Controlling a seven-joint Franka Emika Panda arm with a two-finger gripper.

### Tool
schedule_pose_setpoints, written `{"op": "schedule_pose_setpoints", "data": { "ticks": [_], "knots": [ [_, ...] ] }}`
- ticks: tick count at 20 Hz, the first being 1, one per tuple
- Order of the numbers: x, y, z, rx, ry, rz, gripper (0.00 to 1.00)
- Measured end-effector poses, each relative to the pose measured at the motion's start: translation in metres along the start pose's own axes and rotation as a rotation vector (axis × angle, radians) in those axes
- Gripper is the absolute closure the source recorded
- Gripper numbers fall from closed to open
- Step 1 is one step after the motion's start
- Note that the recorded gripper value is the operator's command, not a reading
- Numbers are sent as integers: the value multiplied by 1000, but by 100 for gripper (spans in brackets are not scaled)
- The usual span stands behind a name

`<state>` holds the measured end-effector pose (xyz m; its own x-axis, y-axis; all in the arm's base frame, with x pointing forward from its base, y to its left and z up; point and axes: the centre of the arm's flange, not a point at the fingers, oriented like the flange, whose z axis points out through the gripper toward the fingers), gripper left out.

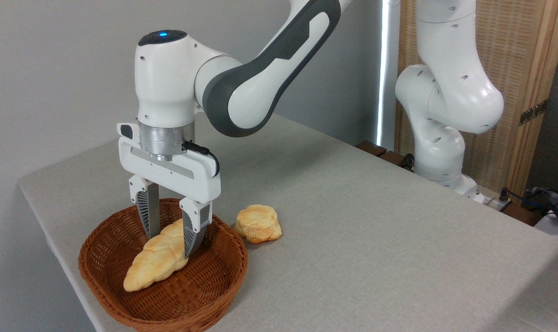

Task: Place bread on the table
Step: 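Close the gripper on the middle of the braided loaf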

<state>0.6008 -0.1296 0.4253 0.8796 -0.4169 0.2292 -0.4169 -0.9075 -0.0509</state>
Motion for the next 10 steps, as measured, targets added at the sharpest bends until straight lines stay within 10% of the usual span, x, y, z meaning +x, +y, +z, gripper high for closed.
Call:
{"op": "schedule_pose_setpoints", "data": {
  "ticks": [10],
  "knots": [
    [-1,0,6,6,-12,9,8]
  ]
}}
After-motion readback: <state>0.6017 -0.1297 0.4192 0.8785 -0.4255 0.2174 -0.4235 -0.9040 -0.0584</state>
